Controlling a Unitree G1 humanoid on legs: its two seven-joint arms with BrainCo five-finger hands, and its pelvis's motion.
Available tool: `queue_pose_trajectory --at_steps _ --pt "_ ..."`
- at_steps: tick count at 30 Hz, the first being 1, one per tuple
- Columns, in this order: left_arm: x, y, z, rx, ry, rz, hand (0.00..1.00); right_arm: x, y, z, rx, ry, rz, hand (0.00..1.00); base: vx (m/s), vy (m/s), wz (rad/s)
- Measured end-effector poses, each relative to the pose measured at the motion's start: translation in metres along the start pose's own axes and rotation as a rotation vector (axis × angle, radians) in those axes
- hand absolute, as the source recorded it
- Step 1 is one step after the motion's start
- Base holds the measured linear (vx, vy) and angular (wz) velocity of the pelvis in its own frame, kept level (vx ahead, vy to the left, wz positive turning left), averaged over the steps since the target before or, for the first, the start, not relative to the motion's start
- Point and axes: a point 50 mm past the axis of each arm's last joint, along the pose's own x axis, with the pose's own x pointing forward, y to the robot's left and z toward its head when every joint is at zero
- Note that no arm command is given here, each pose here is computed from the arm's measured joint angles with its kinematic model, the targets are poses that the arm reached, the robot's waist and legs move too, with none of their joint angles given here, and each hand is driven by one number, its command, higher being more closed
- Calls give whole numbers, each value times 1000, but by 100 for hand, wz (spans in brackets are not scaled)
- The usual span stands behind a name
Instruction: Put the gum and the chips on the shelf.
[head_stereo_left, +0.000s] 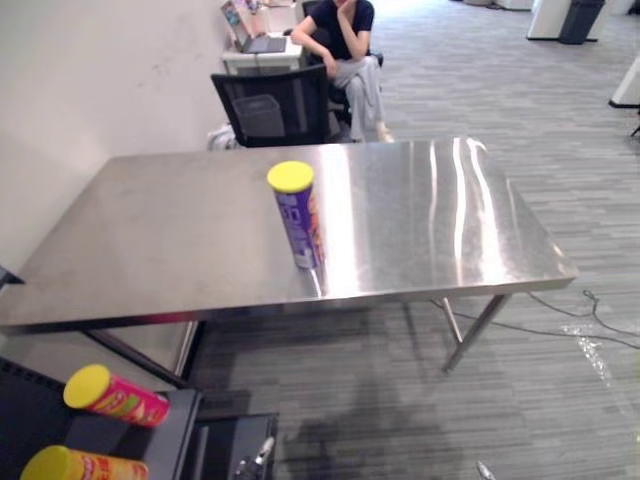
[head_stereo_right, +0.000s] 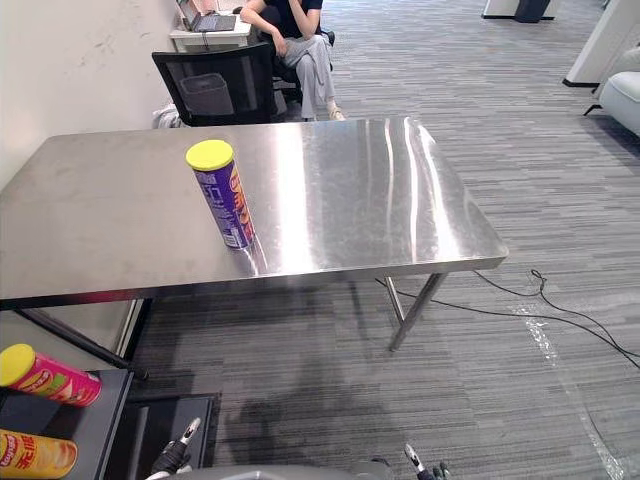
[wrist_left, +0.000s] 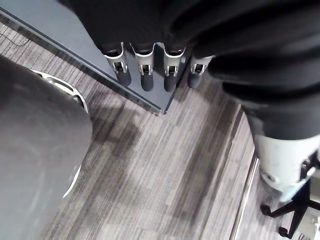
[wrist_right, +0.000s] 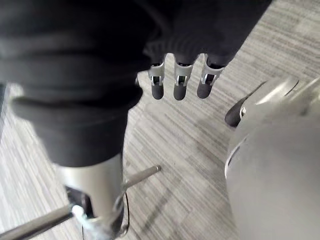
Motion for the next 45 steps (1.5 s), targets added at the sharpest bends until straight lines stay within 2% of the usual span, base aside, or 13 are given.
queue_pose_trajectory --at_steps 6,13,16,19,21,26,32,38,45 --pt "1 6 5 44 -16 10 0 1 -12 4 59 -13 -136 0 -116 -28 -7" --pt "0 17 5 23 -11 51 0 6 -24 24 276 -103 -246 0 -13 -9 0" --pt "0 21 5 7 -17 64 0 10 -22 58 418 -256 -238 0 70 1 4" --pt "-3 27 2 2 -21 80 0 8 -2 121 545 -497 -148 0 119 4 -1" --pt "-5 30 2 27 -37 82 0 -11 22 177 604 -700 -35 0 108 -6 0" --pt "-7 29 4 26 -57 84 0 -69 62 257 547 -1079 159 0 69 -8 2" --pt "-8 31 3 61 -58 87 0 -115 92 286 407 -1311 370 0 14 5 6" --pt "-9 34 -1 59 -45 105 0 -135 117 292 209 -1349 617 0 -36 11 10" --pt "-12 39 -8 105 -33 110 0 -144 161 278 -149 -1253 963 0 9 7 22"
